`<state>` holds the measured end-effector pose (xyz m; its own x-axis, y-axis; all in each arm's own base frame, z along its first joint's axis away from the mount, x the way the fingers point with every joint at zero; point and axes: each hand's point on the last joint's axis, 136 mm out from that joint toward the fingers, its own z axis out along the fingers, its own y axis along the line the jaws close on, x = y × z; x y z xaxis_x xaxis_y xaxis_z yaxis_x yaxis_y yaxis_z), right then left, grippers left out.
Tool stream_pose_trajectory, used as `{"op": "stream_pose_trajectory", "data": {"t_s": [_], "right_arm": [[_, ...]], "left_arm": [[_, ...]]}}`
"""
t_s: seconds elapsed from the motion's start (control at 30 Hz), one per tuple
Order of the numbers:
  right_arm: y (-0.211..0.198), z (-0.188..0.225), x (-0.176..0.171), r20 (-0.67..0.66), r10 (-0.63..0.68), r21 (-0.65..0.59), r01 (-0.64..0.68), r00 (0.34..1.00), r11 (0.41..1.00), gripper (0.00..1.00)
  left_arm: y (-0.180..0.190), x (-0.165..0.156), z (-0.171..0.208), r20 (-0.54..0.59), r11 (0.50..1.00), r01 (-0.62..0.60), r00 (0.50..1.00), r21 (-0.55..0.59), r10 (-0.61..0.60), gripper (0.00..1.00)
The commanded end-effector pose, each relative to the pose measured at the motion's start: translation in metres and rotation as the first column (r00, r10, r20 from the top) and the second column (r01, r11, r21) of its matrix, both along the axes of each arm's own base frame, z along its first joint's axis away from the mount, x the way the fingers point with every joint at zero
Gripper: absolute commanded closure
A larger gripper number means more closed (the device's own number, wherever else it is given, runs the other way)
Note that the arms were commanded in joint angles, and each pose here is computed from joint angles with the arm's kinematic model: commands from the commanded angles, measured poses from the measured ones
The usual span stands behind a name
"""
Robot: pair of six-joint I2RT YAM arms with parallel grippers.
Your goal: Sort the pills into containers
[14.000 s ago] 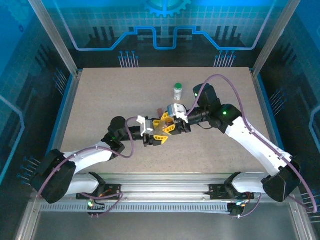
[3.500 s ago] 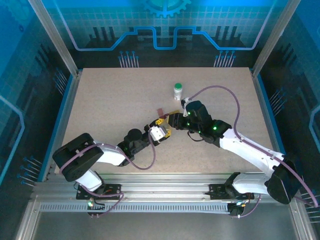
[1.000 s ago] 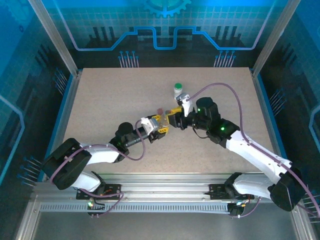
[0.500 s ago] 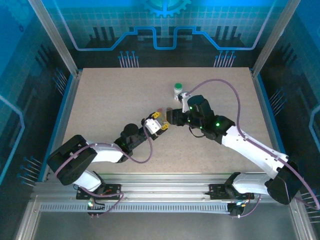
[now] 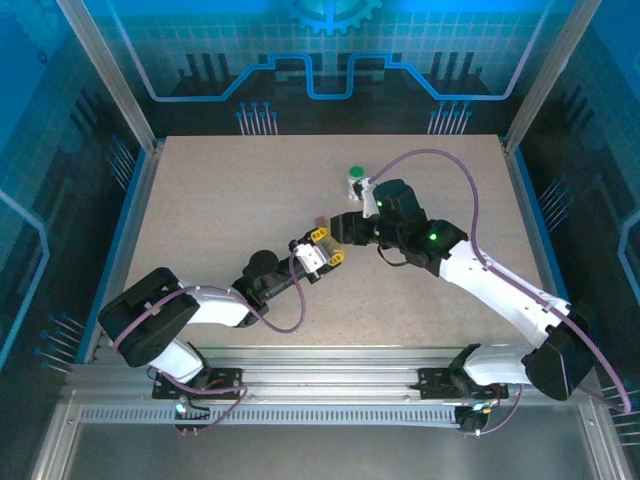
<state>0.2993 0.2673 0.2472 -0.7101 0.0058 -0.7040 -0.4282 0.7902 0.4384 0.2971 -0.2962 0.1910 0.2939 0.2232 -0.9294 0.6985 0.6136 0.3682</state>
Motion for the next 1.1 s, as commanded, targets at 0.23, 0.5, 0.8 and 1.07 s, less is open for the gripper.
{"op": "stream_pose_trajectory", "data": {"t_s": [0.23,0.5,0.8,1.07], "right_arm": [[-0.007,-0.02,-0.007,-0.066,-0.014,-0.018,0.013,0.998,1.0,0.73],[-0.022,-0.004,0.004,0.0,-0.092,0.008,0.092,0.996,0.996,0.94],[-0.092,0.007,0.054,0.13,-0.264,-0.135,0.281,0.956,0.95,0.96],[-0.173,-0.04,0.145,0.154,-0.393,-0.386,0.421,0.907,0.821,0.96]], "left_arm": [[-0.001,0.008,0.039,0.099,0.996,-0.035,0.994,-0.082,0.043,1.0],[0.001,0.013,0.041,0.092,0.989,-0.051,0.994,-0.142,0.065,0.19],[0.006,0.01,0.048,0.081,0.983,-0.056,0.994,-0.176,0.072,0.01],[0.057,0.04,0.046,-0.204,0.923,-0.328,0.936,-0.203,0.288,0.01]]}}
